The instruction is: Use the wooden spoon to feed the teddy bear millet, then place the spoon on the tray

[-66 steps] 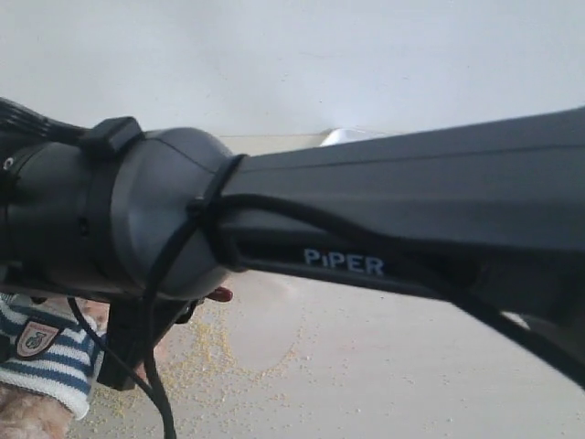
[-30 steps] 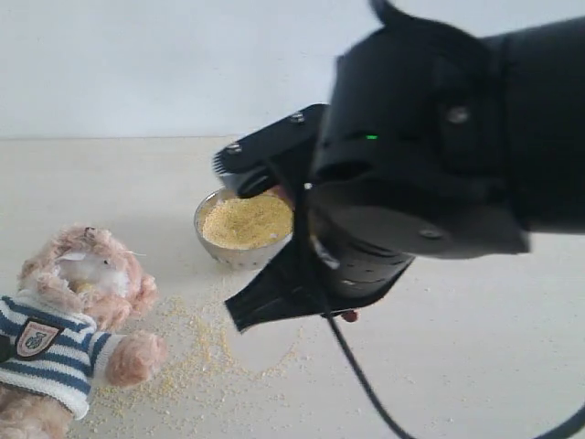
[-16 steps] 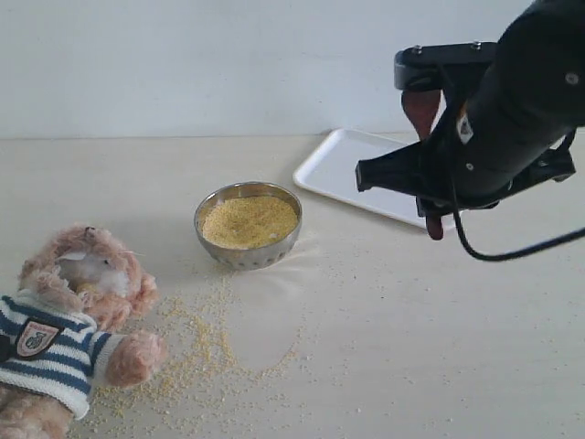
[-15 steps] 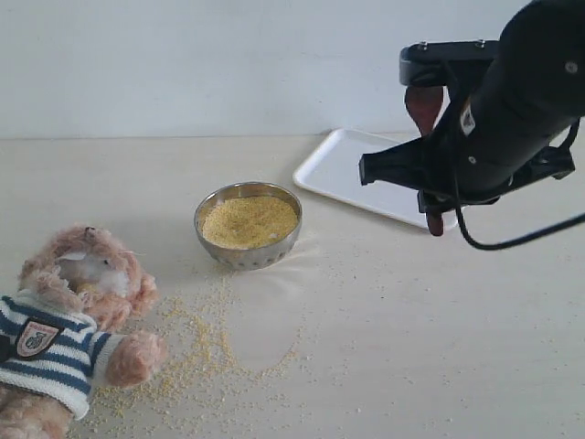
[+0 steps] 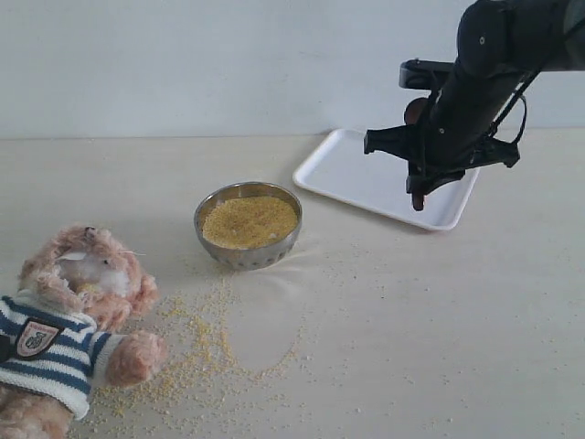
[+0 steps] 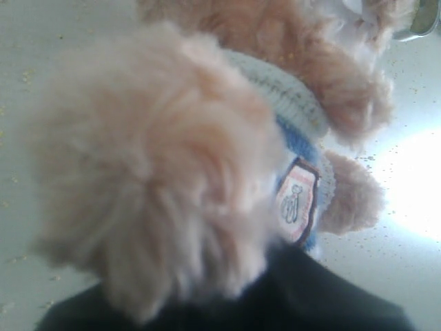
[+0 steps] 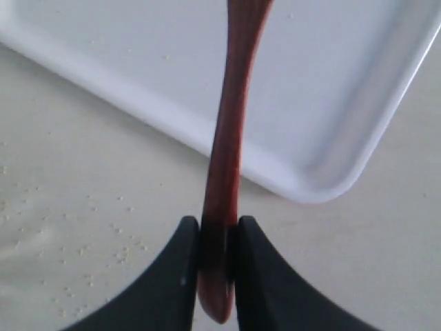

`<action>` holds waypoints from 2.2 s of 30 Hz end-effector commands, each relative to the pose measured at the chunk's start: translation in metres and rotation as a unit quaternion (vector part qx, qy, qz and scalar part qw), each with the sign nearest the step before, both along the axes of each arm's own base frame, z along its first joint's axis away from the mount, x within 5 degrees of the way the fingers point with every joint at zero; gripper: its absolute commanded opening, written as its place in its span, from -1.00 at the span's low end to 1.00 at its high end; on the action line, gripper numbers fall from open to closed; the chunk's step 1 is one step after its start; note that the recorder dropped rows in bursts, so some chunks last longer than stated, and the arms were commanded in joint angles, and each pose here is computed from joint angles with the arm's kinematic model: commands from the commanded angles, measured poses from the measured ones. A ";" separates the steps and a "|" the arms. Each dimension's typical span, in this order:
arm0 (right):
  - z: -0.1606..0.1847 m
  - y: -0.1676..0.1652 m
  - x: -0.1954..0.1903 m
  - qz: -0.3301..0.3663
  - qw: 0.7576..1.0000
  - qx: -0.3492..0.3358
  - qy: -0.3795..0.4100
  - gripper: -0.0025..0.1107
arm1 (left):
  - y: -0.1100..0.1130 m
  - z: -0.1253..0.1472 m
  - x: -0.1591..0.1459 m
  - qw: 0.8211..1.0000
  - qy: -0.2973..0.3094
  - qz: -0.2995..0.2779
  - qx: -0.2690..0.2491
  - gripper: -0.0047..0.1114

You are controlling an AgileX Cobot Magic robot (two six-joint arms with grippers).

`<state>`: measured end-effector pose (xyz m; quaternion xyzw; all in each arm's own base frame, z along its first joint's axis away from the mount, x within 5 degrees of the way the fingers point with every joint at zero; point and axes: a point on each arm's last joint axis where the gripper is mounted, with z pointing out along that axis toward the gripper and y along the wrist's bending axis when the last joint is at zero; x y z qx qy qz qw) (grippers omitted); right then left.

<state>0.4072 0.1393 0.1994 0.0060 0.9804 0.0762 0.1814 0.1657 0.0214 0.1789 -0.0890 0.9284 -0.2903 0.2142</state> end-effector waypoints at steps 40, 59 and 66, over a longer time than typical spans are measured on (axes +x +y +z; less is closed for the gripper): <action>-0.003 -0.022 0.046 0.011 0.998 0.011 -0.053 -0.52 | -0.001 0.000 -0.001 1.000 -0.002 0.002 -0.007 -0.83; 0.068 -0.084 -0.195 -0.007 0.974 0.047 -0.220 -0.96 | -0.001 0.001 -0.001 1.000 -0.002 0.001 -0.008 -0.83; 0.090 -0.099 -0.262 -0.003 0.963 0.064 -0.263 -0.96 | -0.001 0.001 -0.001 1.000 -0.002 0.001 -0.008 -0.83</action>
